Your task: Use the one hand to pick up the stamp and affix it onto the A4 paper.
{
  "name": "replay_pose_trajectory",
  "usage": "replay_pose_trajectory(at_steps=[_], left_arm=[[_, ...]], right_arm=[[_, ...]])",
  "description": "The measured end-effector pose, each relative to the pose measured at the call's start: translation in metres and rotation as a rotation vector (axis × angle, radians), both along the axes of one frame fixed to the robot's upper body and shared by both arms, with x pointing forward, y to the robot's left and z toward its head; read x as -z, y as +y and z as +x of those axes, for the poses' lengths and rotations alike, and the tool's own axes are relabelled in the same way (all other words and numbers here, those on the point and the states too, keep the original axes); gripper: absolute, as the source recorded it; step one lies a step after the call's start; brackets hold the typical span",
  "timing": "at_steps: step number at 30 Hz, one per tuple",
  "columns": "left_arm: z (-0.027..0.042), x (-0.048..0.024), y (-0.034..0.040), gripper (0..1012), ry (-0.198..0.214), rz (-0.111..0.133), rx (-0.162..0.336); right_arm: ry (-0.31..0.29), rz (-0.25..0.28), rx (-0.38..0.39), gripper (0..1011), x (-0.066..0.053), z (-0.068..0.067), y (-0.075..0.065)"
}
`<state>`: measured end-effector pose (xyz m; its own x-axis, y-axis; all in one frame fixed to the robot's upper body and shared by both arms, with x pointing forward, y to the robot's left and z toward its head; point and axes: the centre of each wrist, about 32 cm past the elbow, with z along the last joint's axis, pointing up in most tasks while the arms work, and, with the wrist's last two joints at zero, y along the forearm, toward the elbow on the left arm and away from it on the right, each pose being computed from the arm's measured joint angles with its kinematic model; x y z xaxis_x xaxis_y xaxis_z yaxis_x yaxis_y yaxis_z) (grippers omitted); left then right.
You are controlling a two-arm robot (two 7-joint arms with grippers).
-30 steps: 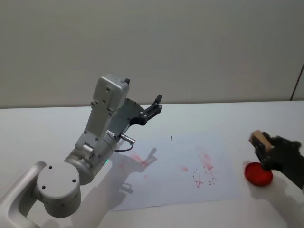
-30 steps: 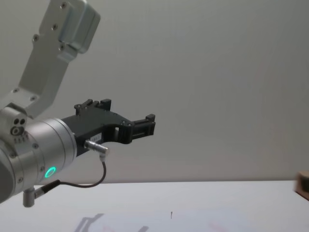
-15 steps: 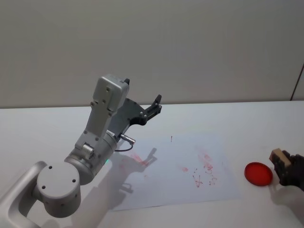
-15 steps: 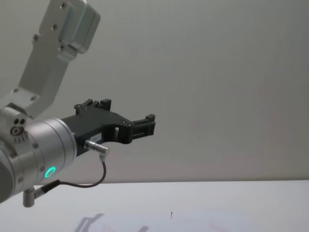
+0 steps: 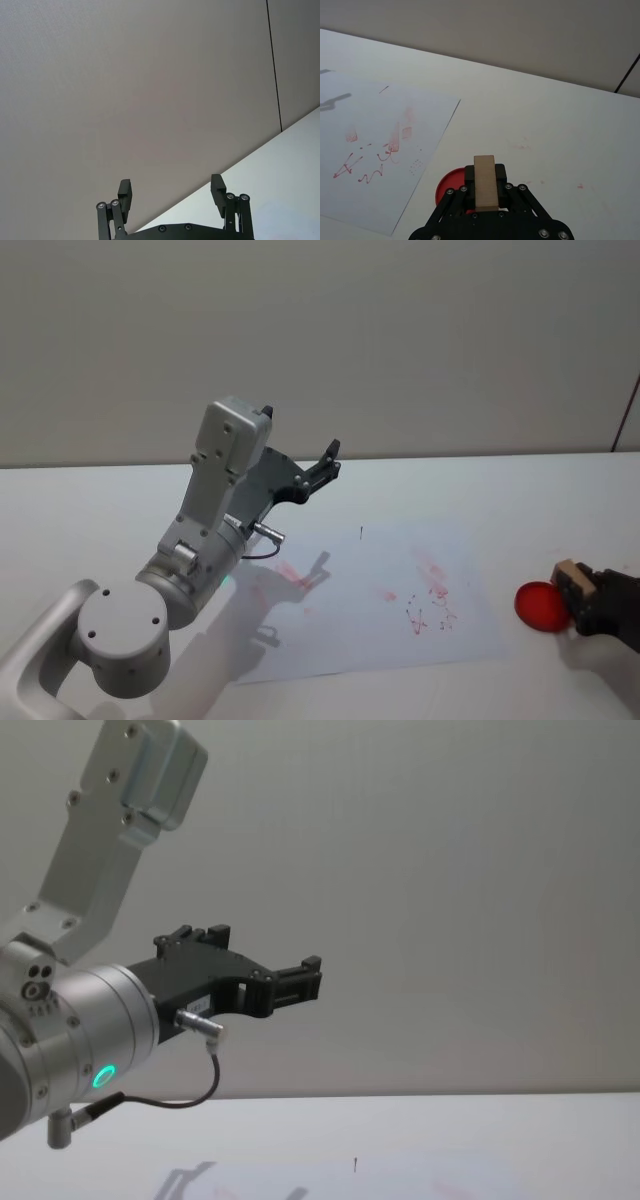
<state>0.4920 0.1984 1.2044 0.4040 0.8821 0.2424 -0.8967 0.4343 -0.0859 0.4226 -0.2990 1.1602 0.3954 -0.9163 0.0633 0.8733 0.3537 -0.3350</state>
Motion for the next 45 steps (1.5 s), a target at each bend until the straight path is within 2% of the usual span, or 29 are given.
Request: replay_pose_trajectory(at_steps=[16,27,30,31,40,45], left_arm=[[0.0000,0.0000,0.0000,1001,0.000,0.000,0.000],[0.0000,0.0000,0.0000,1001,0.000,0.000,0.000],[0.0000,0.0000,0.0000,1001,0.000,0.000,0.000],[0.0000,0.0000,0.0000,1001,0.000,0.000,0.000],[0.0000,0.0000,0.0000,1001,0.000,0.000,0.000],[0.0000,0.0000,0.0000,1001,0.000,0.000,0.000]], right_arm=[[0.024,0.000,-0.049,232,-0.0011,0.0072,0.0027],[0.034,0.004,-0.060,565,-0.0014,0.0083,0.0032],[0.035,0.004,-0.062,695,-0.0014,0.0085,0.0033],[0.035,0.004,-0.062,695,-0.0014,0.0085,0.0033],[0.039,0.005,-0.065,974,-0.0013,0.0087,0.0036],[0.039,0.005,-0.066,1001,-0.0013,0.0088,0.0036]])
